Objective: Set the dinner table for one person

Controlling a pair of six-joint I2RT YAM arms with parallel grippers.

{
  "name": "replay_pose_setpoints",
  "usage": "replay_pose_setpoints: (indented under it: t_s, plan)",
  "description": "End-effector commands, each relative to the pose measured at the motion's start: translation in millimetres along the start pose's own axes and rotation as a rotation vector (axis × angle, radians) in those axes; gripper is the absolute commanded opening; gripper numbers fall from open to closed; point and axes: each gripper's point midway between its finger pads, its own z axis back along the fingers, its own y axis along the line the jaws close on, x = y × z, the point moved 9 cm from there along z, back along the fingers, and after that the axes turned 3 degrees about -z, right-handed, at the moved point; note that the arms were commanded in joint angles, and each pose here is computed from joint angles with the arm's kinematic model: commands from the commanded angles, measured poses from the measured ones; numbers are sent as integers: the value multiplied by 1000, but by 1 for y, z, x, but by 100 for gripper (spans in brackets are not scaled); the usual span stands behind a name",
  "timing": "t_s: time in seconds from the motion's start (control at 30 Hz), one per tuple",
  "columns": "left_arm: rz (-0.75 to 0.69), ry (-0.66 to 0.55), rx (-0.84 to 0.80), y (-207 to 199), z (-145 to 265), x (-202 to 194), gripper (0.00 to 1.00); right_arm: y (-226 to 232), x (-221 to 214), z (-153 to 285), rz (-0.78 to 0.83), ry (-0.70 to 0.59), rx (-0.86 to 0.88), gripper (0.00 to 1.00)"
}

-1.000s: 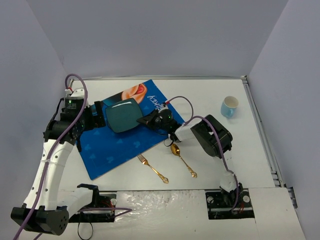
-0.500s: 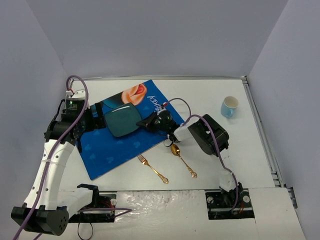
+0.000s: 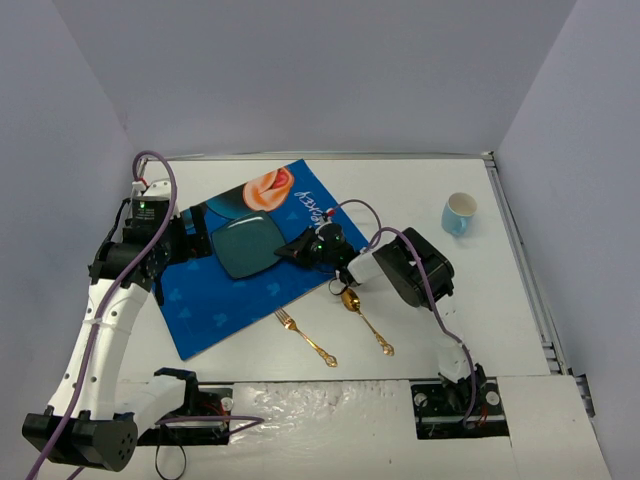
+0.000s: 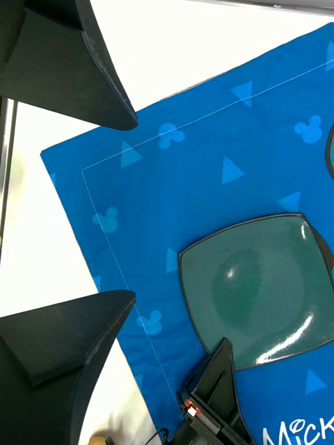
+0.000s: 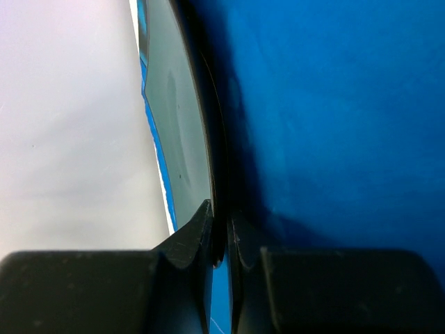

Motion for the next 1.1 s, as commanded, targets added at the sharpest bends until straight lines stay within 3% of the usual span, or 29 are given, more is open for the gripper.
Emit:
replay_pose_setpoints:
  t_s: [0.0,0.2,0.5,0.67,0.9,1.07]
  plan:
    - [-4,-59,3,1,4,7,97,65,12,1,103,1,281,0]
    - [-5,-56,-1,1,3,6,97,55,16,2,114,-3,214,3]
    - [-3,-55,2,2,3,5,97,59,28,13,161,-38,134,60]
    - [-4,-56,2,2,3,6,97,63,42,26,244,-92,20,79]
    - [-6,-54,4,2,2,5,97,61,71,71,448,-215,-325,88]
    - [-11,-39,3,1,-2,3,97,75,114,149,597,-461,-576,89]
